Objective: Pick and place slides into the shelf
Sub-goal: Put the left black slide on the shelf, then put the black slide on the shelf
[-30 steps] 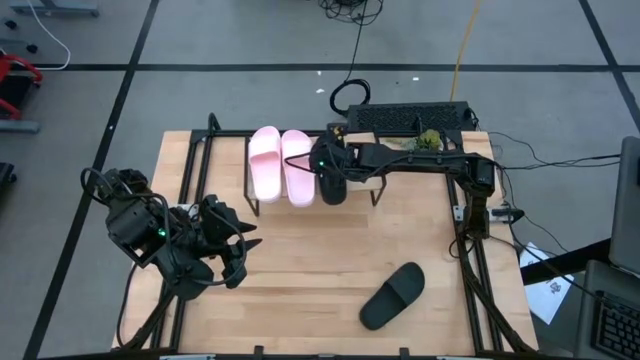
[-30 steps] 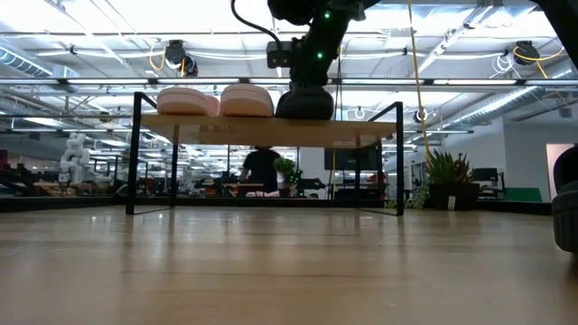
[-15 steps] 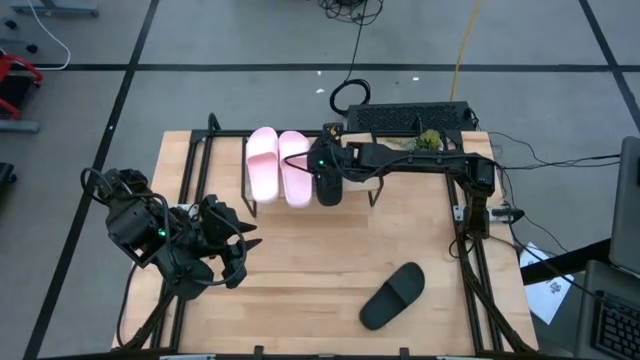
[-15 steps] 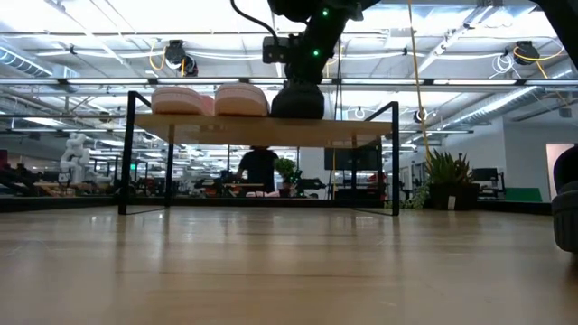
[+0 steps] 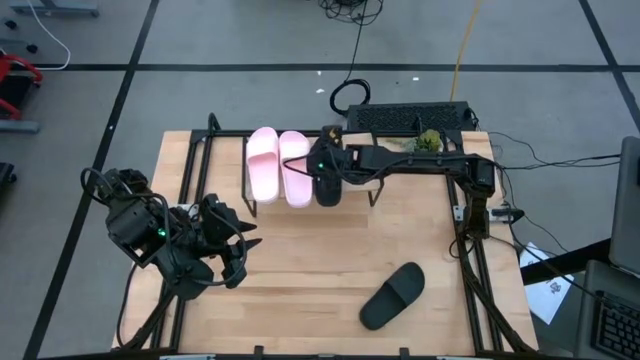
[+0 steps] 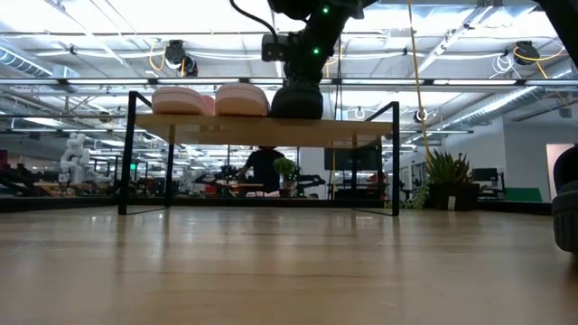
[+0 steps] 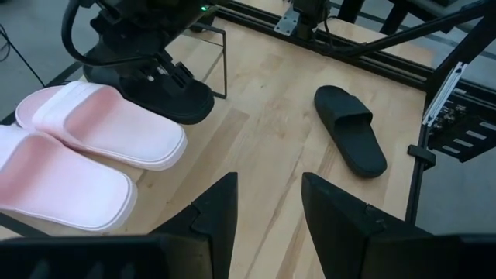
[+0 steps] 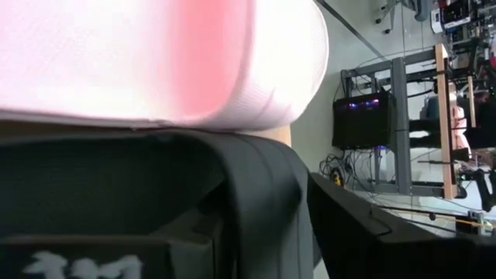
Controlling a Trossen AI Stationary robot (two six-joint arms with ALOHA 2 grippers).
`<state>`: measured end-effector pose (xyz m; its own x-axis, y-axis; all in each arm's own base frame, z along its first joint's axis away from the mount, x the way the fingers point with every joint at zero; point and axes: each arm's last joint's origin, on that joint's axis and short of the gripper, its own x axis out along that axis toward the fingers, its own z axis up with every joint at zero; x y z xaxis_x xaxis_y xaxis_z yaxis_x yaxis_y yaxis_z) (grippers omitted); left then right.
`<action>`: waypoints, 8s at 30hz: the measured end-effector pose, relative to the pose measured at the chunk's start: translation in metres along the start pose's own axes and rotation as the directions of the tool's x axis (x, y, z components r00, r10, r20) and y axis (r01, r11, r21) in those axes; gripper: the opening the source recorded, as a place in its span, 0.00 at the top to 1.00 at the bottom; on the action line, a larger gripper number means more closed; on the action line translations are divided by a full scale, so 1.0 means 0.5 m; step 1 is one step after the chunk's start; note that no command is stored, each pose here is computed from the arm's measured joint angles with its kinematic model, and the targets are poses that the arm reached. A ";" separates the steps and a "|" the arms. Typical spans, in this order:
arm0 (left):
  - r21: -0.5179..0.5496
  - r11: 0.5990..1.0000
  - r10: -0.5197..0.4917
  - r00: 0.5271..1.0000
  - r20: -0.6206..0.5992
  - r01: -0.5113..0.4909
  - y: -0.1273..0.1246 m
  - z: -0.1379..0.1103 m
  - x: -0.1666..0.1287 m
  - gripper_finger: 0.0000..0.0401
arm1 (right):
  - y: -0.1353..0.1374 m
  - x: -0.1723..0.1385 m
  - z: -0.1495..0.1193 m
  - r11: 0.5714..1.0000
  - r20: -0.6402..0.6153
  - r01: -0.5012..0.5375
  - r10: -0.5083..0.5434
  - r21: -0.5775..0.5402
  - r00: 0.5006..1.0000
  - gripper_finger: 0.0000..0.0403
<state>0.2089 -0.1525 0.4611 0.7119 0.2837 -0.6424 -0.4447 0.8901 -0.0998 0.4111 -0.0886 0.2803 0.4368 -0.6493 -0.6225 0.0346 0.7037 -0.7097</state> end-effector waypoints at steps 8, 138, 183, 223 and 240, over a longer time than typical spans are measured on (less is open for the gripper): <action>0.015 1.000 0.005 1.000 0.008 -0.005 0.000 0.000 0.000 0.64 | 0.000 -0.005 -0.005 1.000 -0.020 -0.012 0.012 -0.012 1.000 0.65; 0.269 0.960 -0.063 0.995 -0.079 0.082 -0.008 -0.012 -0.008 0.64 | 0.516 -0.436 -0.111 0.674 -0.491 -0.131 0.643 0.727 0.587 0.65; 0.394 0.917 -0.050 0.997 -0.057 0.068 -0.007 -0.010 -0.008 0.64 | 0.506 -0.368 -0.176 0.739 -0.678 0.176 0.460 0.650 0.573 0.77; 0.345 0.938 -0.031 0.999 -0.026 0.038 -0.006 -0.008 -0.007 0.64 | 0.226 -0.500 -0.226 0.542 -0.276 0.012 0.410 0.840 0.869 1.00; 0.125 0.990 0.060 0.998 0.004 -0.060 0.021 0.025 0.027 0.64 | -0.061 -0.519 -0.175 0.858 -0.010 0.032 -0.031 0.512 0.999 1.00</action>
<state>0.2207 -0.1350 0.4611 0.6861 0.3382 -0.6441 -0.4152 0.9091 0.0351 0.2180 0.0331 0.4347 0.4270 -0.6735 -0.6033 0.5036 0.7313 -0.4600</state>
